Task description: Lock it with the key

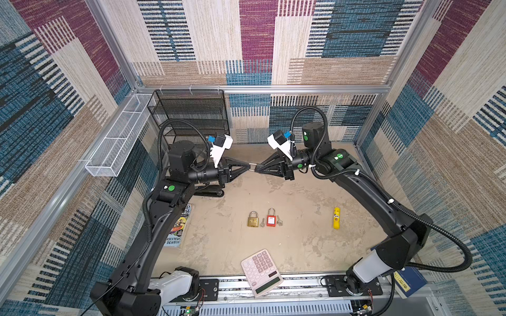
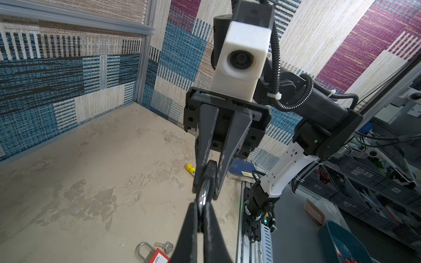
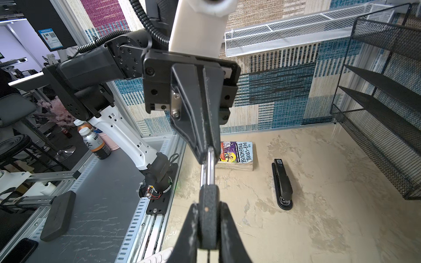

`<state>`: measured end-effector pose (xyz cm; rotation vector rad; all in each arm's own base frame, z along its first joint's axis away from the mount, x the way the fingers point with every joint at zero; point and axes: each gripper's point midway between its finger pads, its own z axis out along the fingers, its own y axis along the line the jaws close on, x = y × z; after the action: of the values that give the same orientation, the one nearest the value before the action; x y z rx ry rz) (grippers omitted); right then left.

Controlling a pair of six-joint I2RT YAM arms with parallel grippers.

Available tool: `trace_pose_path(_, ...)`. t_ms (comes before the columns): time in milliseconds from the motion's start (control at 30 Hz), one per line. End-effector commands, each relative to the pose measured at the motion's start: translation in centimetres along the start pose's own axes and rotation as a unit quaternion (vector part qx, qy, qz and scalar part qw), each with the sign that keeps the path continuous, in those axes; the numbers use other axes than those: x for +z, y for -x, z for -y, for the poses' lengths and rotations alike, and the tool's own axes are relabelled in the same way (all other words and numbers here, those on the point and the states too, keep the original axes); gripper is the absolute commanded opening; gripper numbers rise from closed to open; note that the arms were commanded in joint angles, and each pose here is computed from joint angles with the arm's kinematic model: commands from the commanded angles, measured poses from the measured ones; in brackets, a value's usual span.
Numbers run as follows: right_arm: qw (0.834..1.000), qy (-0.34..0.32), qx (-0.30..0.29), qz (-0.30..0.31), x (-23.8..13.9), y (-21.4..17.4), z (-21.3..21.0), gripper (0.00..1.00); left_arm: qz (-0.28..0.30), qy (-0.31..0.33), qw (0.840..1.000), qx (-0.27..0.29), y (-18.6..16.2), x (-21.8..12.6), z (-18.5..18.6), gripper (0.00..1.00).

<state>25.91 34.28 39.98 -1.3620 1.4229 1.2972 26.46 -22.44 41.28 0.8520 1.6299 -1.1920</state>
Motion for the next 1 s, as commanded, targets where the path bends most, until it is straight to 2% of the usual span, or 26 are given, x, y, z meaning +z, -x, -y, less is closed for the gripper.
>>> trace_pose_path(0, 1.000, 0.019, -0.019, 0.009, -0.1, 0.7, -0.9, 0.00, -0.004, 0.029, 0.999, 0.022, 0.0, -0.2, -0.7, 0.00)
trace_pose_path(700, 0.998, 0.057, -0.009, 0.024, 0.0, 1.3, -1.9, 0.00, 0.017, 0.026, 0.999, 0.044, 0.4, -0.4, 0.0, 0.00)
trace_pose_path(967, 0.998, 0.039, -0.022, 0.032, 0.1, 1.6, -1.5, 0.00, 0.018, 0.023, 0.999, 0.034, 0.2, 0.0, -0.1, 0.00)
